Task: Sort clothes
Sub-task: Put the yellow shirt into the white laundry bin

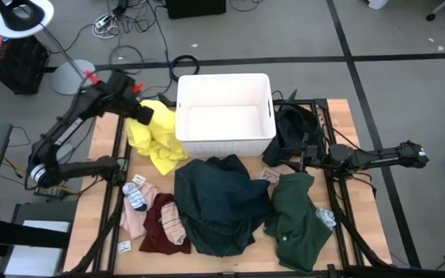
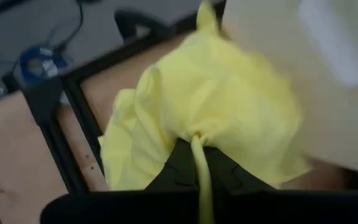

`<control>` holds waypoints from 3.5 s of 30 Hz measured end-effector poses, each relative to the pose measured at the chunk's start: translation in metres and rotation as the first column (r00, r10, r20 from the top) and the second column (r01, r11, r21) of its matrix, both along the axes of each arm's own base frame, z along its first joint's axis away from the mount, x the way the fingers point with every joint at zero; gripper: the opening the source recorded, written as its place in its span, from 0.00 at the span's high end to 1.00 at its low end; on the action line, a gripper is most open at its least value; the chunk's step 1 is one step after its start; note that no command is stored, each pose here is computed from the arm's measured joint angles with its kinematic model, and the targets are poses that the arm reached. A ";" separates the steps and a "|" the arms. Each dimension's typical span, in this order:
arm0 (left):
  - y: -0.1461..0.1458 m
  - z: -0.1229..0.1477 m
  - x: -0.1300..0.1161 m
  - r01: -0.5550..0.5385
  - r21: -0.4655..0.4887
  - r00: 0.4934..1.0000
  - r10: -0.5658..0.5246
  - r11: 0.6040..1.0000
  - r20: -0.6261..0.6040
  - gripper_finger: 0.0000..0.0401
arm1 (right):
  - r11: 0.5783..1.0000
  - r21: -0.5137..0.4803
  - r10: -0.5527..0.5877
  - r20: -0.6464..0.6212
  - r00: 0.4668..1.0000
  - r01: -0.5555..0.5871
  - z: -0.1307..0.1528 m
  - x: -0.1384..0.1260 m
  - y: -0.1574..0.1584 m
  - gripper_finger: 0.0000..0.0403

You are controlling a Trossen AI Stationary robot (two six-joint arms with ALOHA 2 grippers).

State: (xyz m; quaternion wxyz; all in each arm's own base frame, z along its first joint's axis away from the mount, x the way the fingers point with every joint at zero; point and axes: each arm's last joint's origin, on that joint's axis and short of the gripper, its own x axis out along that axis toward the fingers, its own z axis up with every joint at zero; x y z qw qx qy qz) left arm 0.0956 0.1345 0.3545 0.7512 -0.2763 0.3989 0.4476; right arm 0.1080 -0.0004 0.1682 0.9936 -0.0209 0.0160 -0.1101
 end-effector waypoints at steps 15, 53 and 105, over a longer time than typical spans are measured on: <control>-0.039 0.126 -0.024 0.018 0.352 0.937 -0.139 0.936 0.322 1.00 | 1.000 0.000 0.000 0.000 1.000 0.000 0.000 0.000 0.000 0.49; 0.025 0.258 0.094 0.143 0.651 -0.109 -0.641 0.746 0.759 1.00 | 1.000 0.000 0.000 0.000 1.000 0.000 0.000 0.000 0.000 0.48; 0.071 0.070 0.164 0.682 0.036 0.707 -0.671 0.731 0.222 0.86 | 1.000 0.000 0.000 0.001 1.000 0.000 0.000 0.000 0.000 0.48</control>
